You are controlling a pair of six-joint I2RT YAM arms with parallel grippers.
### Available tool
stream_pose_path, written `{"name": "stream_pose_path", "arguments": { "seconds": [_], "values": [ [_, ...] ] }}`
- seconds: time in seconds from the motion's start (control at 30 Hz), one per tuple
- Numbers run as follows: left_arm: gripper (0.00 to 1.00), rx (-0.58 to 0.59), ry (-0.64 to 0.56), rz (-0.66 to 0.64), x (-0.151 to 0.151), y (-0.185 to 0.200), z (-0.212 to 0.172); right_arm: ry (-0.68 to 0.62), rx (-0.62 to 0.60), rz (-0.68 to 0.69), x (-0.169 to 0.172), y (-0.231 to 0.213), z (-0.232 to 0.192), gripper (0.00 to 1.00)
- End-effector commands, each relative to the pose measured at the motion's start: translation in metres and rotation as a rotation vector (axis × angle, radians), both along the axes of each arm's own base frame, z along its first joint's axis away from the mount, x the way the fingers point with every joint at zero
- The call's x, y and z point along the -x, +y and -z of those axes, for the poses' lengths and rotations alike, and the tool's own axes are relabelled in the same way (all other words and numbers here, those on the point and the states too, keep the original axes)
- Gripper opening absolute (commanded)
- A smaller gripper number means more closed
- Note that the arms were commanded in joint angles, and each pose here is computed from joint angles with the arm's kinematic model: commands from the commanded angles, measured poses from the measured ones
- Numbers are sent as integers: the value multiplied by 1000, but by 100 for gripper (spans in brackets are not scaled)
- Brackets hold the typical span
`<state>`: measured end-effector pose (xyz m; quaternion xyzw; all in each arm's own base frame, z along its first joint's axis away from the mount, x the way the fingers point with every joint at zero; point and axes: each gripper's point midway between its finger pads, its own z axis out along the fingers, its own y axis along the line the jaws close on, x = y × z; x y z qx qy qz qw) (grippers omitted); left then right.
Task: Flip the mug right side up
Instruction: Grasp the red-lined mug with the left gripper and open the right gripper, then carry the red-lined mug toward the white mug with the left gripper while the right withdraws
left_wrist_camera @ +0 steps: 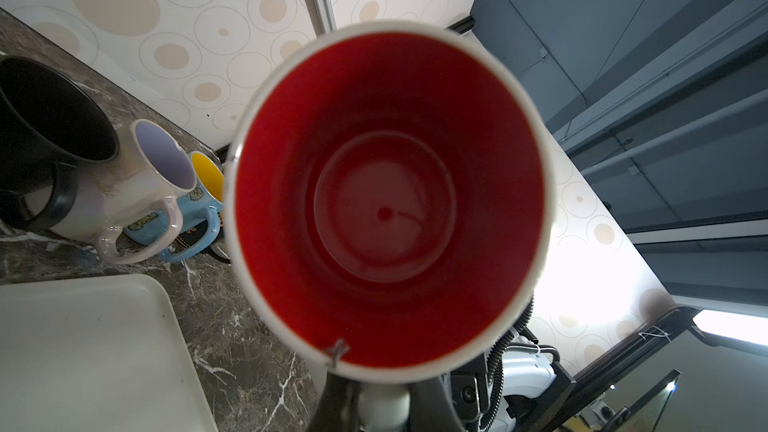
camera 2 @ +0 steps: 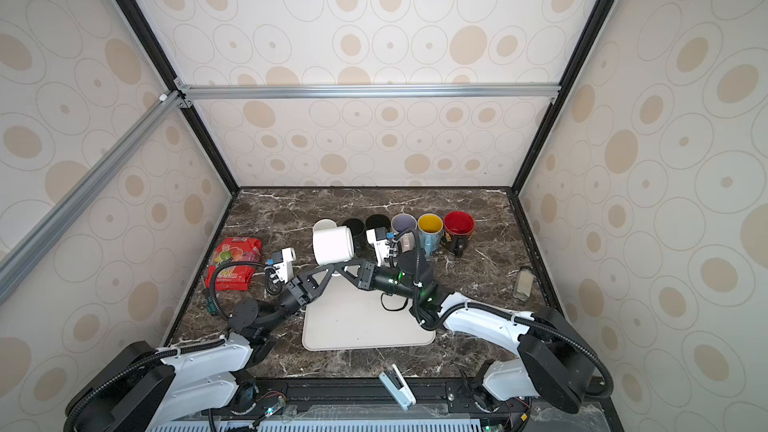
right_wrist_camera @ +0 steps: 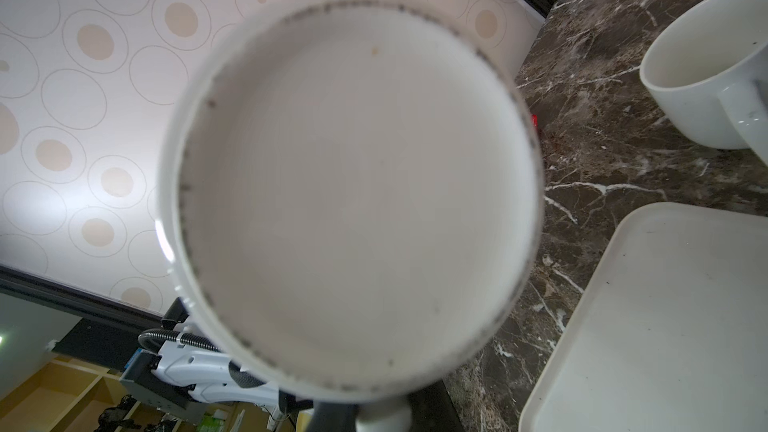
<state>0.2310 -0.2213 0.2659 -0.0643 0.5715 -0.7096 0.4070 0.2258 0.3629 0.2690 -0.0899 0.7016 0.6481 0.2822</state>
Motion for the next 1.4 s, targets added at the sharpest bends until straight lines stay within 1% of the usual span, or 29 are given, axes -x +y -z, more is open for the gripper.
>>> {"name": "stream_pose_path", "arguments": {
  "seconds": [0.0,0.17,0.2,0.3,0.4,0.43,0.63,0.7,0.77,0.8,0.87,0.93,1.0,1.03,1.1,1.13,1.23,1.37],
  "values": [
    [0,88,-79,-56,-5,15,-32,-51,-41,-88,16,10,-14,0],
    [0,107,-95,-50,-4,16,-37,-38,-31,-105,15,16,-9,0],
    [0,117,-94,-56,-3,18,-38,-35,-29,-109,15,16,-8,5],
    [0,114,-91,-75,-5,21,-37,-18,-12,-100,13,16,-1,23],
    [0,101,-86,-94,-7,24,-35,-15,0,-88,12,15,3,33],
    [0,100,-86,-101,-8,25,-34,-14,3,-84,11,15,4,35],
    [0,81,-81,-138,-13,33,-30,-3,19,-45,7,9,10,39],
    [0,48,-69,-161,-18,37,-25,-3,18,-31,5,3,10,39],
    [0,-23,-21,-203,-32,44,-14,7,31,1,0,-7,13,40],
    [0,-79,4,-241,-40,49,-8,14,48,24,-2,-13,15,40],
    [0,-244,41,-336,-57,61,-1,35,122,71,-7,-25,23,40],
    [0,-455,55,-480,-70,80,-5,50,262,146,-13,-42,37,39],
    [0,-643,92,-604,-79,102,-7,58,439,228,-18,-64,51,39],
    [0,-731,111,-663,-83,114,-8,55,531,269,-20,-78,57,39],
    [0,-869,146,-739,-90,130,-12,50,659,346,-24,-101,65,38],
    [0,-942,158,-767,-94,137,-15,44,719,387,-26,-113,68,38],
    [0,-1121,202,-801,-110,146,-13,31,817,455,-30,-136,72,38],
    [0,-1249,226,-812,-129,150,-15,29,890,505,-31,-156,74,38]
  ]
}}
